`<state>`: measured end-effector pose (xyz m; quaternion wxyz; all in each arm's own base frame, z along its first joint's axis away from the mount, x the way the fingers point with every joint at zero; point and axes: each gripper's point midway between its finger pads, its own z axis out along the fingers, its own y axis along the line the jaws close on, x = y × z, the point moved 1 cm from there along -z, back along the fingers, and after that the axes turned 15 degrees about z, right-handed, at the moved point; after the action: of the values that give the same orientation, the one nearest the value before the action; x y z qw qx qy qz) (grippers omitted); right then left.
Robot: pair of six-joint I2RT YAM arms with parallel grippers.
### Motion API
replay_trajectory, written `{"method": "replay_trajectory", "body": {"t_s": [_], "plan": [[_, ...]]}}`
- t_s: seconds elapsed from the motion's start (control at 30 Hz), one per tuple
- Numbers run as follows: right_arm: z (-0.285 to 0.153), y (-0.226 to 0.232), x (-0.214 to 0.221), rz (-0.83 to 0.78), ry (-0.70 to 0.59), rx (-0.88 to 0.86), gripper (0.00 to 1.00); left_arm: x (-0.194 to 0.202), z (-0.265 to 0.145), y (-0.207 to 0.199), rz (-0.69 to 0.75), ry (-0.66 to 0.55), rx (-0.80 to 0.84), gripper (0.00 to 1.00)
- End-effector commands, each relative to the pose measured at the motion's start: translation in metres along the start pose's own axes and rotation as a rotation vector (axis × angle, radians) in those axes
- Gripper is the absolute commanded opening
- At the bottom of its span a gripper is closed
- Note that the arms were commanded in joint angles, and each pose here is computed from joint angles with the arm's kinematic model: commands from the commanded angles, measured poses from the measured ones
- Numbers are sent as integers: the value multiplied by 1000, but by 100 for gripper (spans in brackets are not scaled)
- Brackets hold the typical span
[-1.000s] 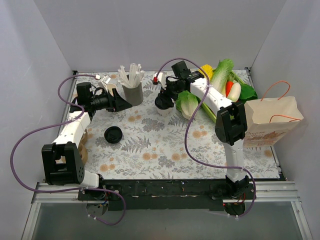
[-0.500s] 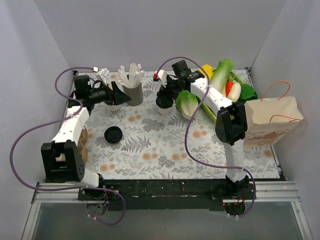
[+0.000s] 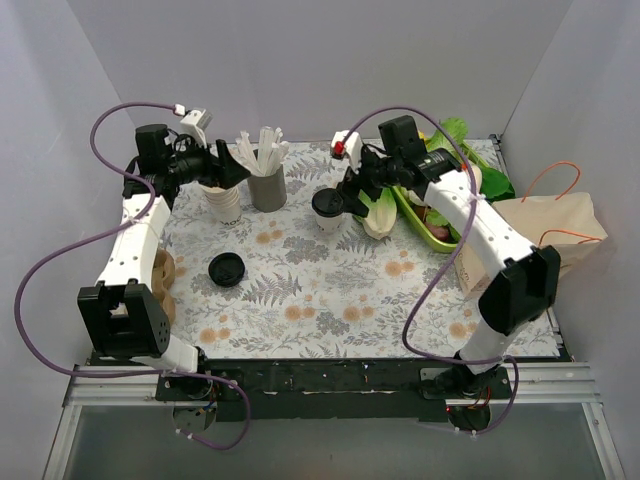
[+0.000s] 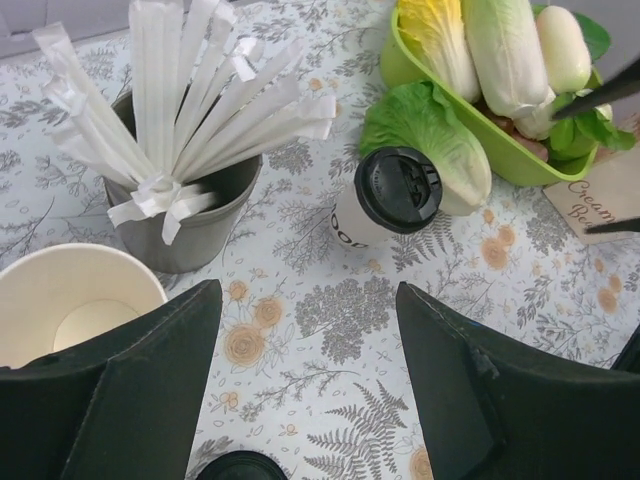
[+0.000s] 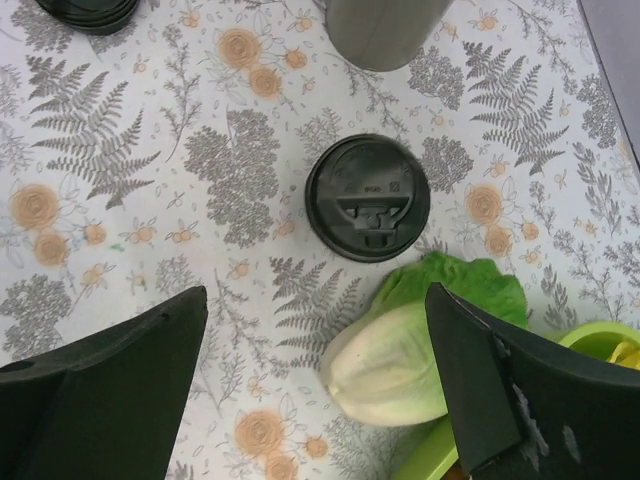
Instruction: Pack the takeout coffee
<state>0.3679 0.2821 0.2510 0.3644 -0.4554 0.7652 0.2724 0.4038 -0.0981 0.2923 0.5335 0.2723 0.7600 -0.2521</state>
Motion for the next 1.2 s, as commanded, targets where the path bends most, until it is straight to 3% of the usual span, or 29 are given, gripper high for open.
{"method": "replay_trajectory", "body": {"t_s": [0.0,0.1,0.2,0.27,0.33,0.43,0.57,0.8,1.07,1.17], "plan": [[-27,22,24,7,20,-3,97,3,-4,15,-4,68,-75,70],[-39,39,52,28,57,-21,97,9,-23,28,11,145,-202,69],[-42,50,78,47,93,-31,96,34,-55,55,22,349,-427,69],[-42,53,92,64,117,-35,96,64,-96,69,-22,569,-593,70],[-40,54,98,79,130,-38,96,107,-139,71,-131,800,-670,70],[-33,58,109,118,167,-72,96,152,-196,68,-339,948,-740,67],[-17,61,116,182,203,-131,94,199,-216,51,-482,998,-691,61],[0,63,115,246,223,-198,92,232,-222,46,-501,1071,-714,64],[3,58,117,228,233,-182,91,229,-235,78,-515,1089,-822,60],[3,59,119,232,238,-190,91,236,-234,76,-558,1103,-772,55]]}}
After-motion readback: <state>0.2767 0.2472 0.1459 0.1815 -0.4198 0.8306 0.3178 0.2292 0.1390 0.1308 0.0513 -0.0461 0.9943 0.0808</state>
